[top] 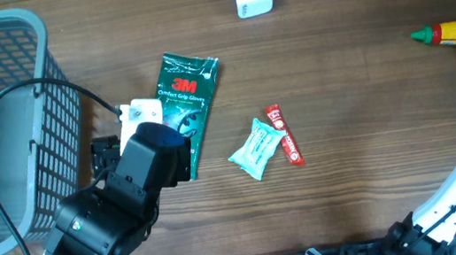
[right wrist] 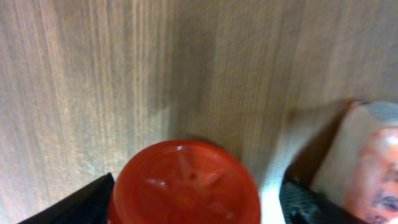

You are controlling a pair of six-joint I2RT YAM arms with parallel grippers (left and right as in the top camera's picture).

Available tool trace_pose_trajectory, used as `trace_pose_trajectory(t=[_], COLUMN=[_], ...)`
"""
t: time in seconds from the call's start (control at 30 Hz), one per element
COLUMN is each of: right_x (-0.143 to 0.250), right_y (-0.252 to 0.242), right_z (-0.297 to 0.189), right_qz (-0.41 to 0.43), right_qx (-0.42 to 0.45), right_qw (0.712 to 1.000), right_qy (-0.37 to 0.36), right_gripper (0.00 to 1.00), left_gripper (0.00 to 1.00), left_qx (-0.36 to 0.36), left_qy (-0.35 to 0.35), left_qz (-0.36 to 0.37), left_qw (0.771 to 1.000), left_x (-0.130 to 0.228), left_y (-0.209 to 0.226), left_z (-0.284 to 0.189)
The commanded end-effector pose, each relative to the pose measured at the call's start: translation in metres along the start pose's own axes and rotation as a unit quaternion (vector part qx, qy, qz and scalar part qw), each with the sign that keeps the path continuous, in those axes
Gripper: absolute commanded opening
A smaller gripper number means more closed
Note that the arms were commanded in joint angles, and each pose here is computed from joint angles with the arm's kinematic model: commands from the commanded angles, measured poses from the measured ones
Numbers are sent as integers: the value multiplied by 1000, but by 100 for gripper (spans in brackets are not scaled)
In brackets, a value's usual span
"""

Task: Scan the item barcode
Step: 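Carry the sauce bottle to the far right and set it down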

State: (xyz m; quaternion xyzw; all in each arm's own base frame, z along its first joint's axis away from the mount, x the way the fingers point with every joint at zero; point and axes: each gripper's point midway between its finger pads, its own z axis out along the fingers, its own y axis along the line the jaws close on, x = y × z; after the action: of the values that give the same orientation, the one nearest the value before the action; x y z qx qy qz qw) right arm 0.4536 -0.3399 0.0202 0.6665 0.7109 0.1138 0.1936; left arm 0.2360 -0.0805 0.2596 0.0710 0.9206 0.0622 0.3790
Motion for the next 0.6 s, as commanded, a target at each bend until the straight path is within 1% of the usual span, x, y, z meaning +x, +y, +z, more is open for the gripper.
trace_pose_trajectory(t=[0.0,0.13,0.17,0.3,0.37,0.43,0.57], right_x=[-26,-39,-42,-34,-20,2,58], right_y=[20,51,65,93,102,108,111], right_z=[-37,-91,-116,-164,-184,-199,-214], right_qz=[-37,-54,-65,-102,-114,-123,-167], right_qx=[-23,-62,-83,-125,-138,-145,-140], right_qw=[998,994,990,980,978,978,976], right_qy=[-35,-73,-93,-115,-110,-88,-22], right_gripper=[91,92,93,94,93,93,92], left_gripper=[100,100,100,100,100,100,100], left_qx=[2,2,2,2,2,2,2], left_qy=[-2,-2,-2,-2,-2,-2,-2], left_qz=[-11,-11,-11,-11,-11,-11,-11], left_qw=[1000,1000,1000,1000,1000,1000,1000], left_x=[-1,-1,-1,-1,-1,-1,-1], left_y=[0,0,0,0,0,0,0], left_z=[-1,-1,-1,-1,-1,-1,-1])
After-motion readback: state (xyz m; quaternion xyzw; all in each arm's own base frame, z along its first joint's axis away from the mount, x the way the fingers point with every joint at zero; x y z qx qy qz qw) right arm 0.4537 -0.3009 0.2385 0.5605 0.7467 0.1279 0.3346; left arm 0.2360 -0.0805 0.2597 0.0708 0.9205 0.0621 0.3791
